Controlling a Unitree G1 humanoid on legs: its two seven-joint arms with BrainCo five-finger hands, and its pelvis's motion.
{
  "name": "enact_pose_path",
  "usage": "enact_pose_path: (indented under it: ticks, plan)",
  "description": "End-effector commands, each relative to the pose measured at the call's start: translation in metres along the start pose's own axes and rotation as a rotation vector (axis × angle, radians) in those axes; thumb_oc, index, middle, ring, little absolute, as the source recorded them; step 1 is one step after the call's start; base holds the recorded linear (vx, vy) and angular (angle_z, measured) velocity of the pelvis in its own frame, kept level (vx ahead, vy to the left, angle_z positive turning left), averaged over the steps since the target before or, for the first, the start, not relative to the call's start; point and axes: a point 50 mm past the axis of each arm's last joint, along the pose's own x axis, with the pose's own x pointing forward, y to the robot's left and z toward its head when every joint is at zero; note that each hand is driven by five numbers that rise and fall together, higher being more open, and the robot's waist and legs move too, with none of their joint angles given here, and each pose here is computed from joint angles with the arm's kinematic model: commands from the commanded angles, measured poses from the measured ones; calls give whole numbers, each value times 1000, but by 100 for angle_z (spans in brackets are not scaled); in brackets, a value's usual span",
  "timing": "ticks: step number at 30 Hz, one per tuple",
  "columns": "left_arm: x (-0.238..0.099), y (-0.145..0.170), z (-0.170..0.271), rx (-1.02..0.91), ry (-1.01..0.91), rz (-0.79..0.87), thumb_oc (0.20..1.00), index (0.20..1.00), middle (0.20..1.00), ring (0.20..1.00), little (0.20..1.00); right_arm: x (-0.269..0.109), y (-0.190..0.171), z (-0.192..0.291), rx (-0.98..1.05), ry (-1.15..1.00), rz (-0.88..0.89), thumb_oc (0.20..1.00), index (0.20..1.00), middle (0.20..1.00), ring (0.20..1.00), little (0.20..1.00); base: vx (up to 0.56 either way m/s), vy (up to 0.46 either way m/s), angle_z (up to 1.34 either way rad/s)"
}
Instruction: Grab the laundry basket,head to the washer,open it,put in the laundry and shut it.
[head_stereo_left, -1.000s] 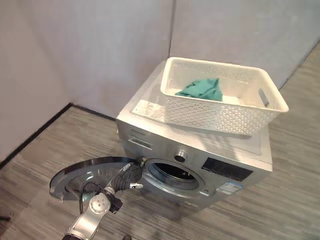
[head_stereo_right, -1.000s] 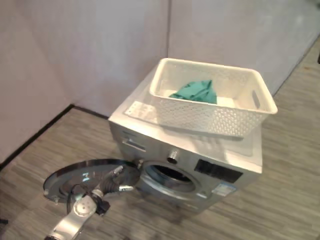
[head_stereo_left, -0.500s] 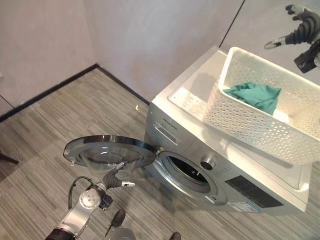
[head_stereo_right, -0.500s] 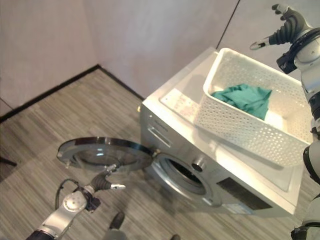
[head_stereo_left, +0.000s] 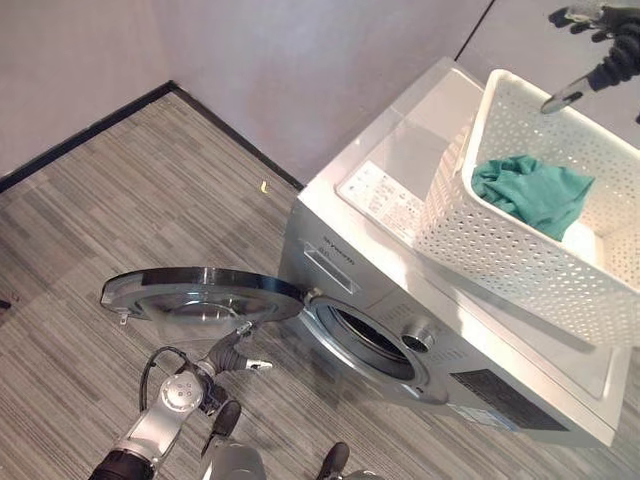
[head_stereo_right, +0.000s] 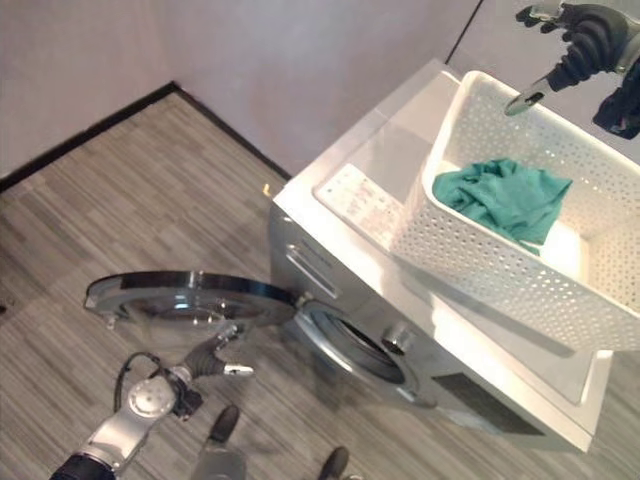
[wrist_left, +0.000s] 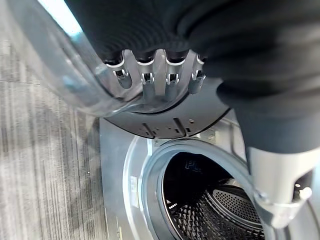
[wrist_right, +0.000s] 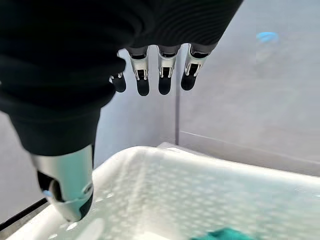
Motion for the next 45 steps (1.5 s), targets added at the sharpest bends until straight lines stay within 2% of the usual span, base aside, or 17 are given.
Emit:
enact_pose_path:
  ticks: [1, 6, 21, 30, 45]
  plan:
    - [2, 7, 12, -4, -73, 22, 1000, 1000, 1000, 1000, 1000, -32, -34, -19, 35, 48, -122, 1000, 1000, 1000, 1000, 1000, 14, -2, -10]
    - [1, 1, 5, -8, -47, -6, 1000, 1000, 1000, 1000, 1000, -34, -28, -35, 32, 104, -117, 1000, 1000, 1000, 1000, 1000, -24, 21, -2]
    - [1, -15, 2, 7, -24, -108, 1000, 1000, 1000, 1000, 1000, -20, 19, -42, -32, 150, 113, 1000, 1000, 1000, 1000, 1000, -4, -10, -6]
    - [1, -9, 3, 19, -22, -77, 1000, 1000, 1000, 1000, 1000, -19, 33, -45, -46, 162, 176, 1000, 1000, 1000, 1000, 1000, -7, -2, -1]
    - [-1, -14, 2, 19, -14, -106, 1000, 1000, 1000, 1000, 1000, -7, 82, -48, -41, 171, 351, 1000, 1000, 1000, 1000, 1000, -1, -1, -1]
